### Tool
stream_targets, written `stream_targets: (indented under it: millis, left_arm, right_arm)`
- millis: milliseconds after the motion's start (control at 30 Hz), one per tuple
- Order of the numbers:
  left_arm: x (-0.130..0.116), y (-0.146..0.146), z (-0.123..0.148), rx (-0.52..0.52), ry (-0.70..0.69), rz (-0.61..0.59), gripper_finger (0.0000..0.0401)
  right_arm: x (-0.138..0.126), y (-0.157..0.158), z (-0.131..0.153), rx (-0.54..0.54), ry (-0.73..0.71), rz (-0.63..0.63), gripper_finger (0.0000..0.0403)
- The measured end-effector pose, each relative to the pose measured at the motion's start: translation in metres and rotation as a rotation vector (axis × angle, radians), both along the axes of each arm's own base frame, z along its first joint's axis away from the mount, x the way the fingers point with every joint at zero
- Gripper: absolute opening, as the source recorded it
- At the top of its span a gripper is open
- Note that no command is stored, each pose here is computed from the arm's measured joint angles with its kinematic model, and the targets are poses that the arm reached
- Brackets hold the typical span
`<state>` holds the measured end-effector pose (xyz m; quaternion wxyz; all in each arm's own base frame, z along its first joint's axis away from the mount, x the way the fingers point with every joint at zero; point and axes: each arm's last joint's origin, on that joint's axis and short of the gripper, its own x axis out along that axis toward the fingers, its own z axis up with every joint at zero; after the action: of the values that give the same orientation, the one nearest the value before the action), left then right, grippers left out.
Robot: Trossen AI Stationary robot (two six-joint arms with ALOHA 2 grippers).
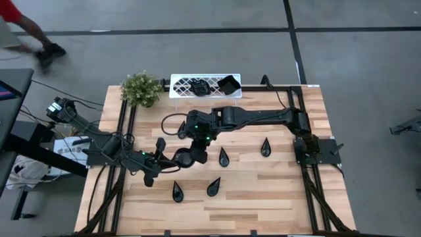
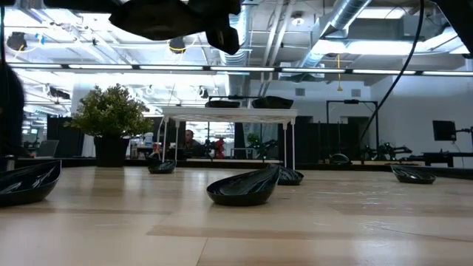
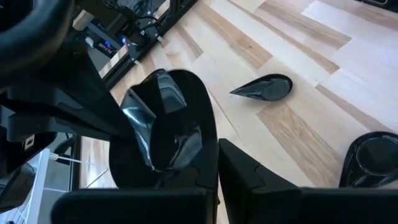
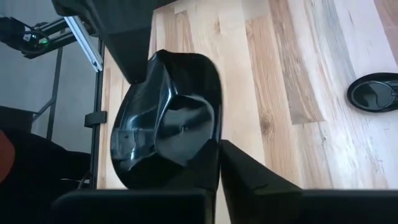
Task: Pick & Place Mini shaped plates
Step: Stack the leaf shaped plate on the top of the leaf shaped plates on the shelf
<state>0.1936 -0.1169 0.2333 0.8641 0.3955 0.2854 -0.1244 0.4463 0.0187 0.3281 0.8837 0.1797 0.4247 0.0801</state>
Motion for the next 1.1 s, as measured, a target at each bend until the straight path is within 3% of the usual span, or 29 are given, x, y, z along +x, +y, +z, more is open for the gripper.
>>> stream_targets:
  millis: [233, 433, 800, 967, 1100]
  left_arm:
    - [0.003, -0.002, 0.004, -0.033, -0.045, 0.002, 0.0014]
    - [0.005, -0.003, 0.007, -0.064, -0.083, 0.007, 0.0045]
    - [0.005, -0.001, 0.007, -0.212, -0.113, 0.196, 0.0148]
    - [0.002, 0.003, 0.003, -0.165, -0.092, 0.251, 0.0162]
    - [0.001, 0.004, 0.003, -0.223, -0.092, 0.309, 0.0163]
  right_arm:
    - [0.000, 0.000, 0.000, 0.006, 0.001, -0.005, 0.0007]
    - [0.000, 0.000, 0.000, 0.010, 0.000, -0.002, 0.0004]
    - [-0.007, -0.013, 0.004, 0.030, 0.035, -0.010, 0.0001]
    - [-0.020, -0.027, 0.012, 0.025, 0.078, -0.039, 0.0001]
    - [-0.030, -0.039, 0.024, -0.002, 0.060, -0.064, 0.0001]
